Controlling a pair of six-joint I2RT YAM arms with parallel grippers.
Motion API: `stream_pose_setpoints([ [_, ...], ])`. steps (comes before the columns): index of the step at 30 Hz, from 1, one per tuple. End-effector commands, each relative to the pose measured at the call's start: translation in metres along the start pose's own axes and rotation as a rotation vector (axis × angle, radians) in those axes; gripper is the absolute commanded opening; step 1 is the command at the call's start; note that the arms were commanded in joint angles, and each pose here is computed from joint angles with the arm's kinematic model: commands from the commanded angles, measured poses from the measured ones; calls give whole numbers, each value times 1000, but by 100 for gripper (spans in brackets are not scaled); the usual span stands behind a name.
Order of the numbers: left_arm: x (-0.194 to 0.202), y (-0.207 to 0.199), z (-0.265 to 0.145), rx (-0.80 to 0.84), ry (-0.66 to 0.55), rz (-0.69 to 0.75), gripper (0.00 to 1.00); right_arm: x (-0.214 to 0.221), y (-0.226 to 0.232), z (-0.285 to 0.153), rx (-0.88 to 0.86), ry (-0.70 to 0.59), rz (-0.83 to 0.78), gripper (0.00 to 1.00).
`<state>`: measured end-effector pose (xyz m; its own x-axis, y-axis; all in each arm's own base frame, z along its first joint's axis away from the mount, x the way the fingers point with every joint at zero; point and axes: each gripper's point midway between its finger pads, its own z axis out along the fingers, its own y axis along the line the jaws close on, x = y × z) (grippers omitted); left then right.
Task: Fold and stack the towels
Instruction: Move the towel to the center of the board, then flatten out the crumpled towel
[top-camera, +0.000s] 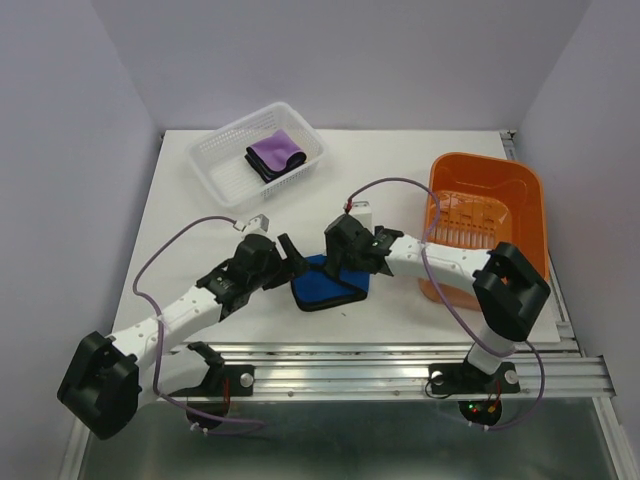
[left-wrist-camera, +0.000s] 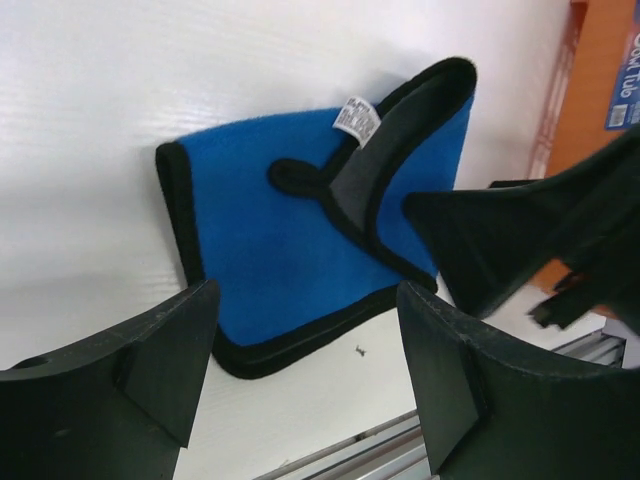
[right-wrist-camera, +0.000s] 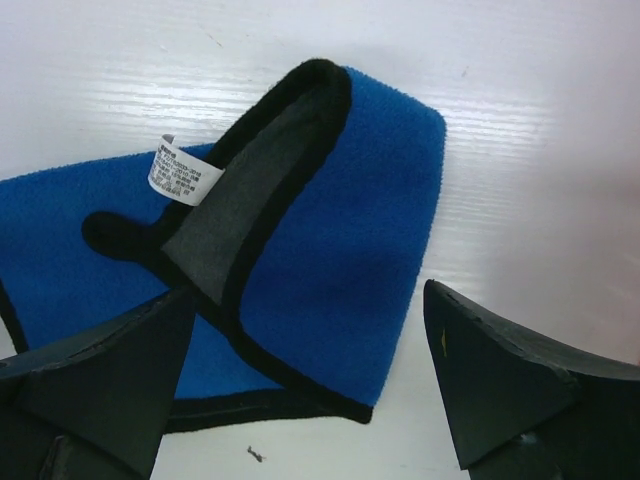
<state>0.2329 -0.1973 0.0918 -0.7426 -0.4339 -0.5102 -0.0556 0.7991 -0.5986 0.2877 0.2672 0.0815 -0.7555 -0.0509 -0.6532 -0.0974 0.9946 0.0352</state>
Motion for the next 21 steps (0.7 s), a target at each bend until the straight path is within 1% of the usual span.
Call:
stream_pose_setpoints([
  [1,-23,-22,4,32,-67,20,82,1,18,17,-7,-24,54,100],
  [4,-24,-23,5,27,-68,32,82,8,18,27,24,-1,20,97],
  [9,-25,-23,5,27,-75,38,83,15,23,35,42,19,7,90],
  [11,-26,-23,4,29,-78,38,83,16,18,36,70,20,2,84],
  [13,-26,-24,3,32,-81,42,83,15,14,36,96,8,11,74],
  [15,-26,-24,4,30,-79,45,83,16,10,34,111,8,19,67],
  [17,-27,-24,6,25,-77,49,83,15,8,32,114,3,24,52],
  [18,-27,-24,8,21,-74,50,83,17,7,32,117,5,24,52],
  [19,-26,-23,10,18,-69,52,83,17,6,30,119,4,25,45],
  [21,-27,-27,11,23,-65,59,83,15,5,27,116,-2,32,43],
])
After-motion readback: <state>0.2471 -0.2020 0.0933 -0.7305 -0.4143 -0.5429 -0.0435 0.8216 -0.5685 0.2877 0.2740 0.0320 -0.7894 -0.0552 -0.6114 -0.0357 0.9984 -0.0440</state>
